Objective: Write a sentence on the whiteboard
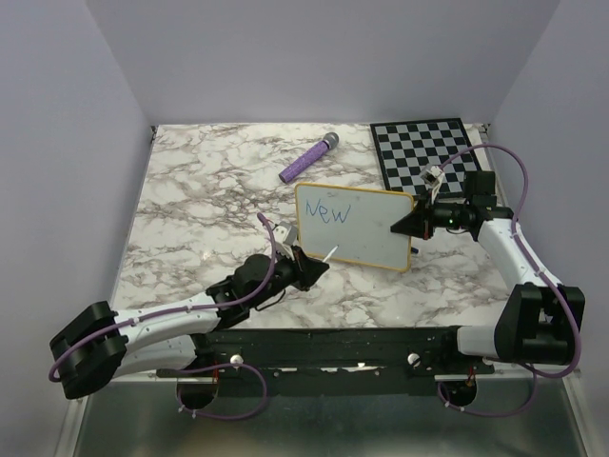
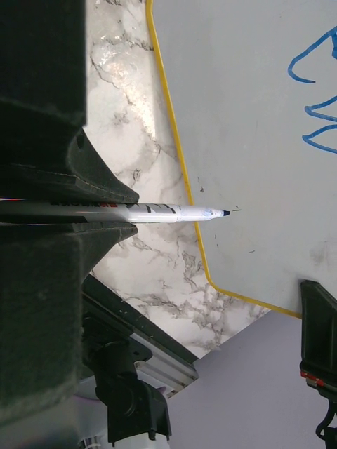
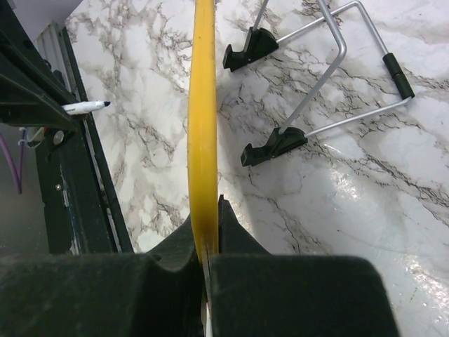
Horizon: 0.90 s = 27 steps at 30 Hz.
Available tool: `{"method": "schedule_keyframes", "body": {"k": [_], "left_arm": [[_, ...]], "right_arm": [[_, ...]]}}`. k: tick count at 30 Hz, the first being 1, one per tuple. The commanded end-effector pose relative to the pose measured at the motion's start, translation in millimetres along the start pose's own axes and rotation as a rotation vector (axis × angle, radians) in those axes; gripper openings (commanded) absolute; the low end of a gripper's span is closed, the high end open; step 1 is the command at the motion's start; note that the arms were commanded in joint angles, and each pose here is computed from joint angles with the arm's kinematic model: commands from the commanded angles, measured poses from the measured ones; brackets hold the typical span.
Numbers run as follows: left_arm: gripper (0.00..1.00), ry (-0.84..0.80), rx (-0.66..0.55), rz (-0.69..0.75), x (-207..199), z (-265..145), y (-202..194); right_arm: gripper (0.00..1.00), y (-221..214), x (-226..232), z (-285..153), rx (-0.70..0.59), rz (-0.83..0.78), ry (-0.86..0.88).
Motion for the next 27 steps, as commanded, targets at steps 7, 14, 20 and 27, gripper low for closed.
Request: {"method": "schedule_keyframes", "body": {"k": [7,14,20,27], "left_arm": [[0.00,0.007,-0.099,-0.018,-8.0,18.1,20.9],[0.00,-0.017,-0.088,-0.007,-17.3,40.3,22.4],[0.00,-0.014,-0.089,0.022,-24.2,52.7,31.6],[0.00,0.056,-0.032,0.016,-8.8,45.2,26.0]], "right_arm": [[0.01,5.0,6.5,0.1,-0.027,-0.021,0.012],[0.01,5.1,7.4,-0.2,-0.031,-0.024,0.011],[0.00,5.4,7.0,-0.2,-0.031,-0.023,0.009],[0.01,7.1,8.3,-1.3,-0.034,-0.033,0.004]]}}
Point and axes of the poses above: each gripper's point midway between its finger pads, its own z axis out along the fingers, its own x axis along the line the jaws close on, y = z × x, the point moved 2 cm from there along -z, back along the fingers, and after that the axes turned 2 degrees about -z, right-handed, at the moved point
